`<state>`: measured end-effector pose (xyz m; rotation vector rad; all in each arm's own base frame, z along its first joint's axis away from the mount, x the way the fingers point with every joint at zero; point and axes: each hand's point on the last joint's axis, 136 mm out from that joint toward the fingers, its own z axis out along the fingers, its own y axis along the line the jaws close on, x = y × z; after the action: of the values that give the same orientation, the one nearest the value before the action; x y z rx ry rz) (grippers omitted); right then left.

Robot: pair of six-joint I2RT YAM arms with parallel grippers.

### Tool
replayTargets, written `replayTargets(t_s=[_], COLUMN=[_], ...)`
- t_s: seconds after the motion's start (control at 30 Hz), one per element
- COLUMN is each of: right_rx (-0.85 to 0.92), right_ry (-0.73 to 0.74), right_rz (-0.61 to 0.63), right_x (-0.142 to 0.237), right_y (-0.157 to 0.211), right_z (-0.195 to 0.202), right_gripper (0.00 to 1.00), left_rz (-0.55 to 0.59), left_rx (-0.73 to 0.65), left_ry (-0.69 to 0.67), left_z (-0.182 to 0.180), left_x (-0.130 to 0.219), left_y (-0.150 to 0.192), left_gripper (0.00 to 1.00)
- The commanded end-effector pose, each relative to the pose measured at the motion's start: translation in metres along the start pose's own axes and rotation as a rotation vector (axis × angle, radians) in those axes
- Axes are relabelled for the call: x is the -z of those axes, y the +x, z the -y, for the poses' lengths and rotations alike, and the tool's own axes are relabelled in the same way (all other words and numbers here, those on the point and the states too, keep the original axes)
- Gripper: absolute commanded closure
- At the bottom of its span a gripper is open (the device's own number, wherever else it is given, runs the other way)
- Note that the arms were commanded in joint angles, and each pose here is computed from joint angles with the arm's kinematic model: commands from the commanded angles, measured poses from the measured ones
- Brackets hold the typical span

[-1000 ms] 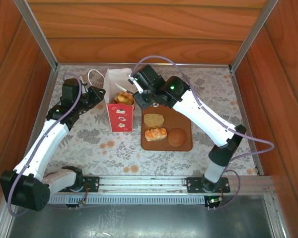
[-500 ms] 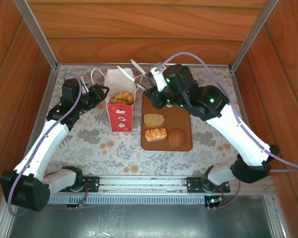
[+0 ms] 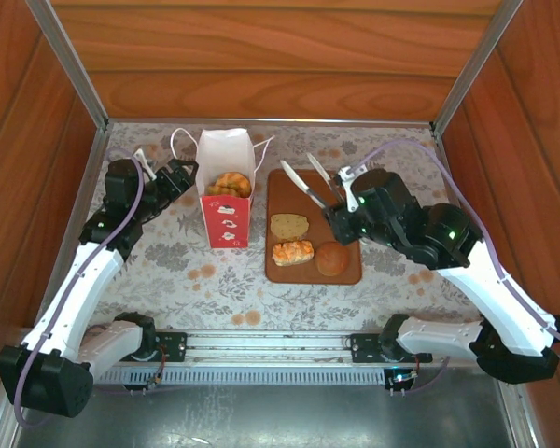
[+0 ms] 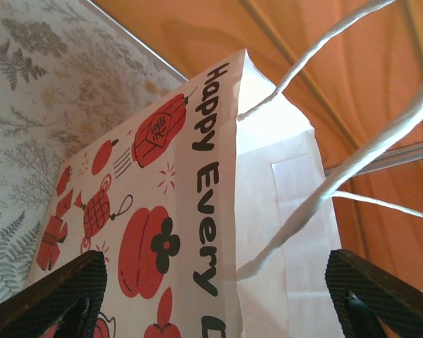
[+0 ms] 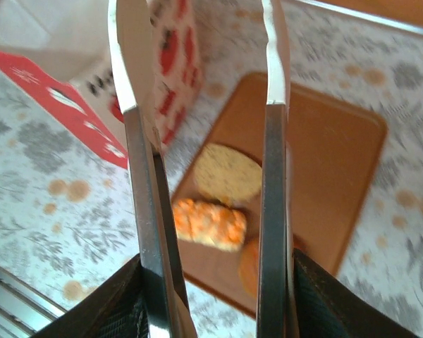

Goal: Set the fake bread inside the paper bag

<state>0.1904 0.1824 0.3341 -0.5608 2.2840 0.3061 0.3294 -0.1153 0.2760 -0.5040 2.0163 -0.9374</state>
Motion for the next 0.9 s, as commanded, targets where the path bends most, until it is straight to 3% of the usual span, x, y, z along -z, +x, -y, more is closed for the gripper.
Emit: replayTargets(t_s=[0.0,0.47,0.87], right_rx=[-0.088,-0.352,-0.401], right_ry=[0.176,0.236,0.141], right_rz=[-0.1,-0.472,-0.544], right_x=[-0.003,-0.042,-0.058], right_y=[0.041,0.178,0.207], right_z=[0.037,0.048,0.03], right_gripper=[0.49,0.49,0.45], left_rz=[0.052,0.042,0.029], left_rx=[-0.011,0.021,0.02], left_ry=[0.012,0.012,0.012], left_z=[0.0,-0.004,-0.006], left_x=[0.0,-0.009,-0.01], left_y=[-0.011,-0.01,-0.008], left_gripper=[0.13,0.11,0.12])
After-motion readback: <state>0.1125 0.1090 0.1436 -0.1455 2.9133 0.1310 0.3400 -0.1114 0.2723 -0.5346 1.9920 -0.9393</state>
